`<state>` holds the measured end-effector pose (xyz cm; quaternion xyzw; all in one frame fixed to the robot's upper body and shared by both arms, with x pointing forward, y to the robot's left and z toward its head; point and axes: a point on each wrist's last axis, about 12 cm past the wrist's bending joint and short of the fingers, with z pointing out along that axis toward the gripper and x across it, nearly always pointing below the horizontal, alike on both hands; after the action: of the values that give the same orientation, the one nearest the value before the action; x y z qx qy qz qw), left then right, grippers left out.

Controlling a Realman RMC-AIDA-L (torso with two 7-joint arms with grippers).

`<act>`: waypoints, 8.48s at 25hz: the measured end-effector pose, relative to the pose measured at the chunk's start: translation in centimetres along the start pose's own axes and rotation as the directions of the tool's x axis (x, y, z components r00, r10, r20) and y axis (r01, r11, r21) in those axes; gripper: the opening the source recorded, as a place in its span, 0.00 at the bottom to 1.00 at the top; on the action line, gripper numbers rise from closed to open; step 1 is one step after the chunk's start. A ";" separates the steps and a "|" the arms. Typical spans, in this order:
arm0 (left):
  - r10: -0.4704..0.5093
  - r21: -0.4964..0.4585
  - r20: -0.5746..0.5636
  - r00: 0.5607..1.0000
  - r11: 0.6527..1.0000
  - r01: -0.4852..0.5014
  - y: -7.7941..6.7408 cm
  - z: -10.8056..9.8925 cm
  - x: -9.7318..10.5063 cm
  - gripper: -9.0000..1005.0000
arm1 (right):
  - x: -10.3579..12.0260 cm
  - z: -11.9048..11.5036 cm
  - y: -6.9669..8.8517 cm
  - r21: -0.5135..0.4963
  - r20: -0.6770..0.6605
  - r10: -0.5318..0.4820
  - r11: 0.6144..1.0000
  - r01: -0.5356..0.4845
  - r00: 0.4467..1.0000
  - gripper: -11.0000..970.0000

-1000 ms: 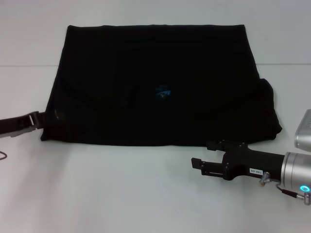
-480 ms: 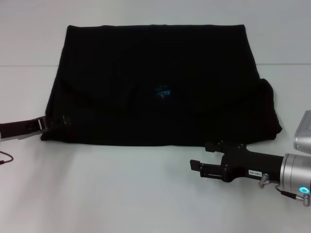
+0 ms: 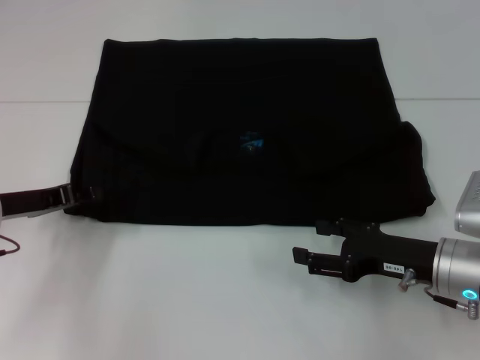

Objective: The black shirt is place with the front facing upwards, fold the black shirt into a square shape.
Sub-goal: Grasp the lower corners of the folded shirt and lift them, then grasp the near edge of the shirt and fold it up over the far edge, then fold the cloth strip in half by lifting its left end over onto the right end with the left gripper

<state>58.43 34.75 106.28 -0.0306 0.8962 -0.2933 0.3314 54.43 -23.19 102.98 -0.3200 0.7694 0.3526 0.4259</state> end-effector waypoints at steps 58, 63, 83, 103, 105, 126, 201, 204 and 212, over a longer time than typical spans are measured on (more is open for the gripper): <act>0.061 0.005 0.011 0.998 0.998 -0.061 -0.6 0.2 -1.0 0.04 | -9.5 -4.3 -9.1 0.495 -0.155 0.629 0.717 -0.491 0.761 0.77; 0.062 0.007 0.012 0.998 0.998 -0.062 -0.7 0.2 -1.1 0.04 | -9.4 -4.1 -9.0 0.498 -0.166 0.624 0.721 -0.481 0.763 0.58; 0.058 0.087 -0.033 0.998 0.995 -0.055 -1.1 -0.6 -0.9 0.04 | -10.1 -4.6 -8.5 0.458 -0.226 0.600 0.761 -0.460 0.767 0.07; 0.206 0.348 -0.587 0.783 0.938 0.014 -1.5 -8.0 3.7 0.04 | -6.8 -9.5 -3.0 0.122 -0.688 0.393 0.891 -0.436 0.610 0.07; 0.216 0.358 -0.600 0.770 0.933 0.017 -1.7 -8.2 3.7 0.04 | -6.1 -9.5 -2.5 0.104 -0.712 0.374 0.893 -0.438 0.594 0.07; -0.122 0.244 0.061 0.991 0.964 0.103 -0.7 -4.4 -3.5 0.04 | -9.7 -7.8 -7.4 0.097 0.044 0.631 0.769 -0.632 0.775 0.08; -0.440 0.278 0.236 0.866 0.885 0.373 2.5 -5.1 4.4 0.62 | -6.4 1.6 -1.6 0.008 0.084 -0.070 0.998 0.069 0.994 0.77; -0.484 0.248 0.182 0.856 0.865 0.436 3.3 -6.4 5.4 0.62 | -5.3 2.0 -0.8 -0.043 0.011 -0.118 0.992 0.119 0.993 0.77; -0.555 0.185 0.121 0.823 0.827 0.530 4.2 -6.9 6.7 0.85 | -3.1 2.6 0.3 -0.090 -0.055 -0.171 0.982 0.166 0.984 0.76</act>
<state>49.56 40.02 104.27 -0.2857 0.7953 -0.4353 0.3105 56.70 -20.29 104.78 -0.4126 0.7368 0.3375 0.4159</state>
